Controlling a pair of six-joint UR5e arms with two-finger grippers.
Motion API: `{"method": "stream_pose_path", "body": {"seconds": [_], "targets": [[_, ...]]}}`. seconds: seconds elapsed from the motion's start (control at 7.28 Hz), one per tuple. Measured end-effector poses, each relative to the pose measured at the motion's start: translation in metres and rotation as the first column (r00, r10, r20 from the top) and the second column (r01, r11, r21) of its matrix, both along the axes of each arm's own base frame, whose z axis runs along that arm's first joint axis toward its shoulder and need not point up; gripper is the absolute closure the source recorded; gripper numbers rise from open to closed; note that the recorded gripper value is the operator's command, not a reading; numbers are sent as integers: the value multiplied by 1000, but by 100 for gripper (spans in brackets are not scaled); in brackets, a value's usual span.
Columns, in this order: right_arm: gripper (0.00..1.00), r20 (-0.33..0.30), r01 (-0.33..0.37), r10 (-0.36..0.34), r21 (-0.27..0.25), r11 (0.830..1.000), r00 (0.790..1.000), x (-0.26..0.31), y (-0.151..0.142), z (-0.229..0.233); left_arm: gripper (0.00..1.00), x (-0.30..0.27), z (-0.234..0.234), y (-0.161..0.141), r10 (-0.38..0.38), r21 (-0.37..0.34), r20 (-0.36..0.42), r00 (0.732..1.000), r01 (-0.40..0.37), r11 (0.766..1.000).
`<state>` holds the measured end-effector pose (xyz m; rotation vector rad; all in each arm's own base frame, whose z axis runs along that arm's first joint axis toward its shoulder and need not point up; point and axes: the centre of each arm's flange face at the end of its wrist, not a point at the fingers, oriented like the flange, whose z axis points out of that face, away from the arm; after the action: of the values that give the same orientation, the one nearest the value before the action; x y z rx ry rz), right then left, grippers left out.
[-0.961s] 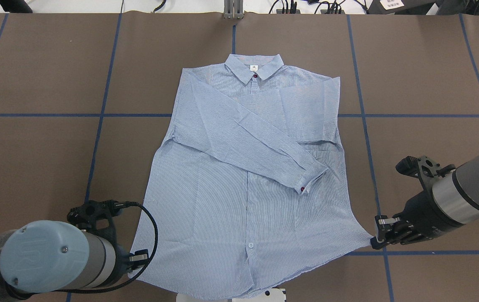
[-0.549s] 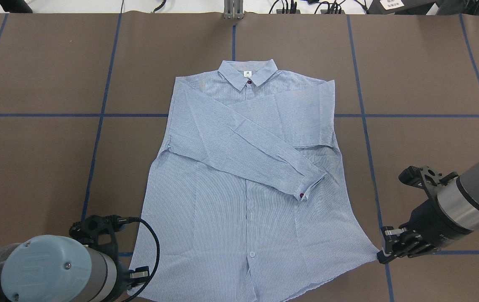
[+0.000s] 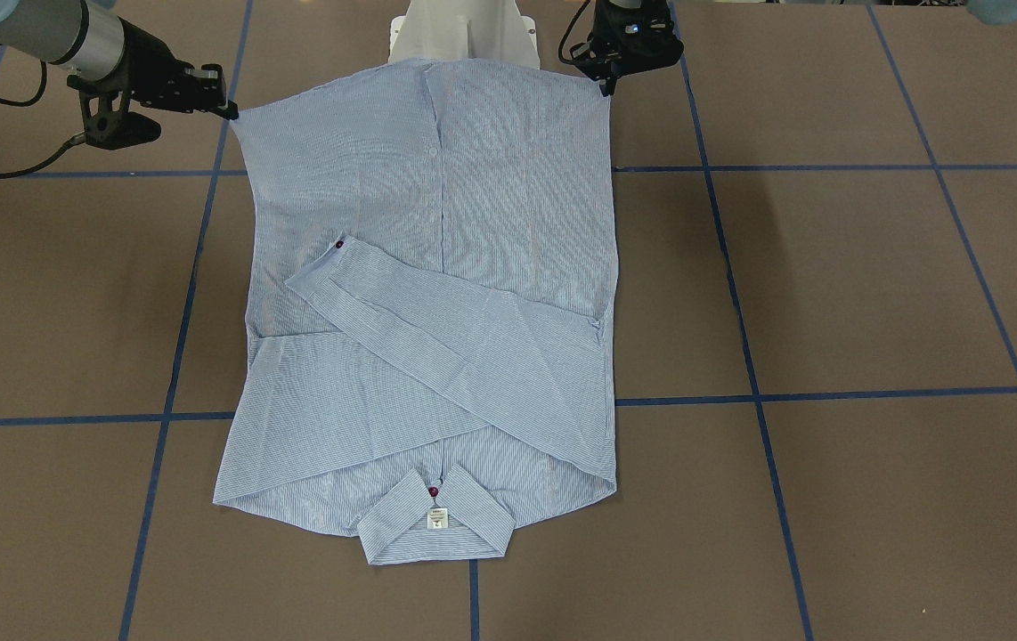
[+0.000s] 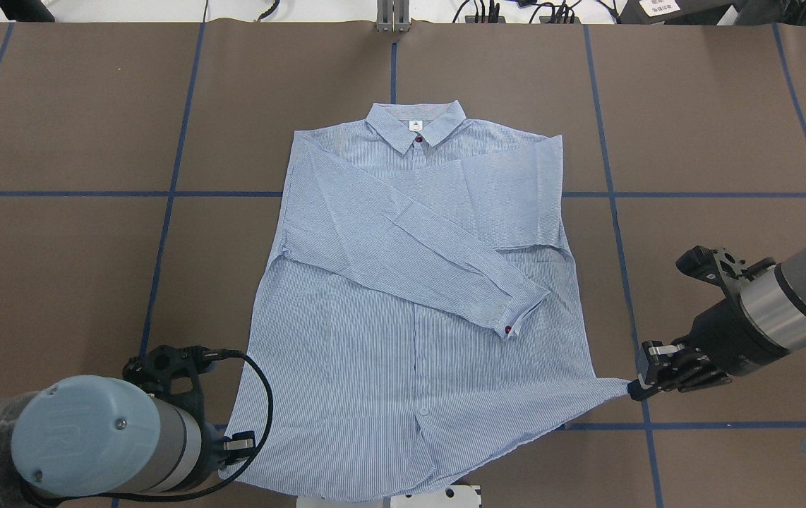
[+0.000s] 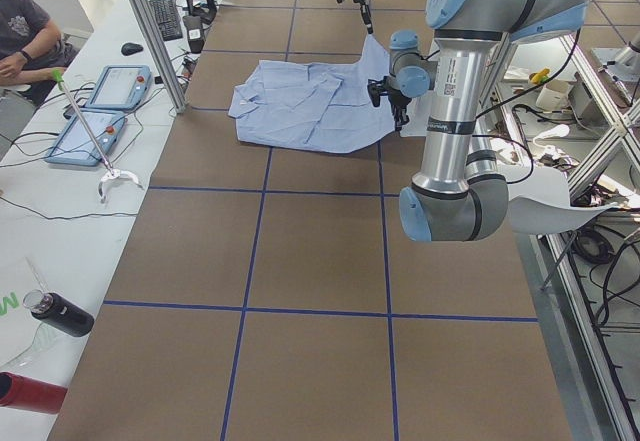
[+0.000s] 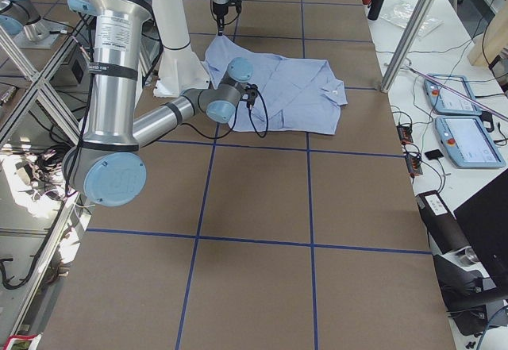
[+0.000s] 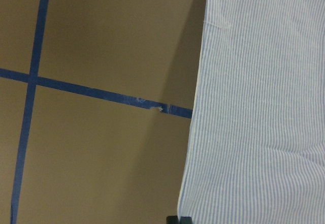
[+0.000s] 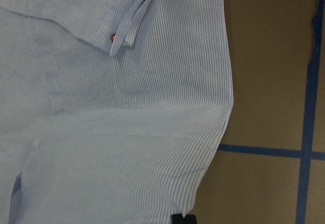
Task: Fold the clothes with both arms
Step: 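Carry both hem corners up over the shirt toward the collar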
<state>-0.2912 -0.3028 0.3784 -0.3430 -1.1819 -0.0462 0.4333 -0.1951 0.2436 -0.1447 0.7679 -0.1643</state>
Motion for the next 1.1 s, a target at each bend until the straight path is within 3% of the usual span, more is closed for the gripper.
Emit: {"method": "stream_pose_path", "body": {"seconds": [0.69,1.1], "targets": [[100,4,-101,101,12,995,995,-12,-62,5,100,-18,-3,-79,-59,104,2,998,58,993],[100,-5,-224,225,45,973,974,-15,-113,-9,100,-8,-8,-137,-105,148,16,994,102,984]]}}
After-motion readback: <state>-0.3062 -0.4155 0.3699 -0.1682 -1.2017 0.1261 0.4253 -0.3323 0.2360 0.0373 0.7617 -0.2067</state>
